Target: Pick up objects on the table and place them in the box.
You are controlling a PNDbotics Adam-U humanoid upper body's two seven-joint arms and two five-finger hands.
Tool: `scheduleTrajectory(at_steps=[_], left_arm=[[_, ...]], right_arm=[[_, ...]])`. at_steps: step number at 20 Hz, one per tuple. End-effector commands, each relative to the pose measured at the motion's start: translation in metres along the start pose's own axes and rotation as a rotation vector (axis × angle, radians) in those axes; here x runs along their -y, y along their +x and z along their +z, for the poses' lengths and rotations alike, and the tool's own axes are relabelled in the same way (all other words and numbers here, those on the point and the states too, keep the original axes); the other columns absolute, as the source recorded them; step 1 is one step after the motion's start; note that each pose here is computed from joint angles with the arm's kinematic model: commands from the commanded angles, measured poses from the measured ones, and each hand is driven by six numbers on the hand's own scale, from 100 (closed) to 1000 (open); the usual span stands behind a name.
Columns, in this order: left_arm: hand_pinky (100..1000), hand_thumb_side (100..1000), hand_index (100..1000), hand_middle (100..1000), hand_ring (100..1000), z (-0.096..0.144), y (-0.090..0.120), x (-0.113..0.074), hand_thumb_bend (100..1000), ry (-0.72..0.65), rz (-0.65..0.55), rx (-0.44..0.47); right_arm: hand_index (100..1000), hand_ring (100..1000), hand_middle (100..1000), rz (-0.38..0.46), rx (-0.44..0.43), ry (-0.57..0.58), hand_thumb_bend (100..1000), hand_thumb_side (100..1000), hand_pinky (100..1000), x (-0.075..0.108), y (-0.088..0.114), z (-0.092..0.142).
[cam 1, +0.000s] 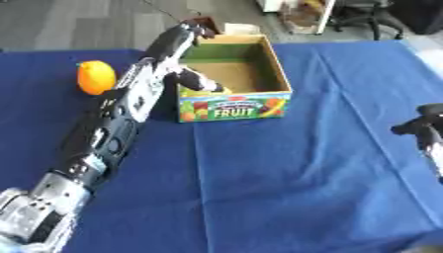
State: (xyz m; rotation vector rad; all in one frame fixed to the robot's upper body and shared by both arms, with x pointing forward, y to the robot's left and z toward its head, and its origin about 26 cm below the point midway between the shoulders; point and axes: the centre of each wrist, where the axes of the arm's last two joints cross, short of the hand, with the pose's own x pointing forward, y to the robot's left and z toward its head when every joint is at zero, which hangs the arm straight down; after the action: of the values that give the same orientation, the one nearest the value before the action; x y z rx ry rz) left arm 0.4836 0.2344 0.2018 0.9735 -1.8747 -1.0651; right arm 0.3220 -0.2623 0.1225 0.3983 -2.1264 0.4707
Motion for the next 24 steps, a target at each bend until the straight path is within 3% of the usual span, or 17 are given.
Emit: scheduleTrajectory(at_steps=[1, 6, 13, 24], left_arm=[[742, 100, 762, 645, 618, 0.001, -0.013, -0.039, 599, 0.080, -0.006, -0.048], [742, 100, 771, 658, 629, 0.019, -0.051, -0.054, 572, 0.091, -0.043, -0.220], [738, 100, 768, 665, 651, 0.045, -0.096, -0.055, 602, -0.005, -0.166, -0.418], [686, 149, 770, 667, 631, 0.066, -0.125, -0.051, 742, -0.281, -0.376, -0.561]], right_arm=[[721, 601, 498, 0.031, 0.014, 0.005, 100, 100, 708, 0.005, 0.008, -0.001], [722, 601, 497, 0.040, 0.005, -0.002, 100, 100, 707, 0.007, 0.007, 0.001], [721, 601, 497, 0.050, -0.004, -0.007, 100, 100, 708, 0.009, 0.007, 0.004], [721, 601, 496, 0.057, -0.009, -0.014, 100, 100, 707, 0.011, 0.007, 0.006]])
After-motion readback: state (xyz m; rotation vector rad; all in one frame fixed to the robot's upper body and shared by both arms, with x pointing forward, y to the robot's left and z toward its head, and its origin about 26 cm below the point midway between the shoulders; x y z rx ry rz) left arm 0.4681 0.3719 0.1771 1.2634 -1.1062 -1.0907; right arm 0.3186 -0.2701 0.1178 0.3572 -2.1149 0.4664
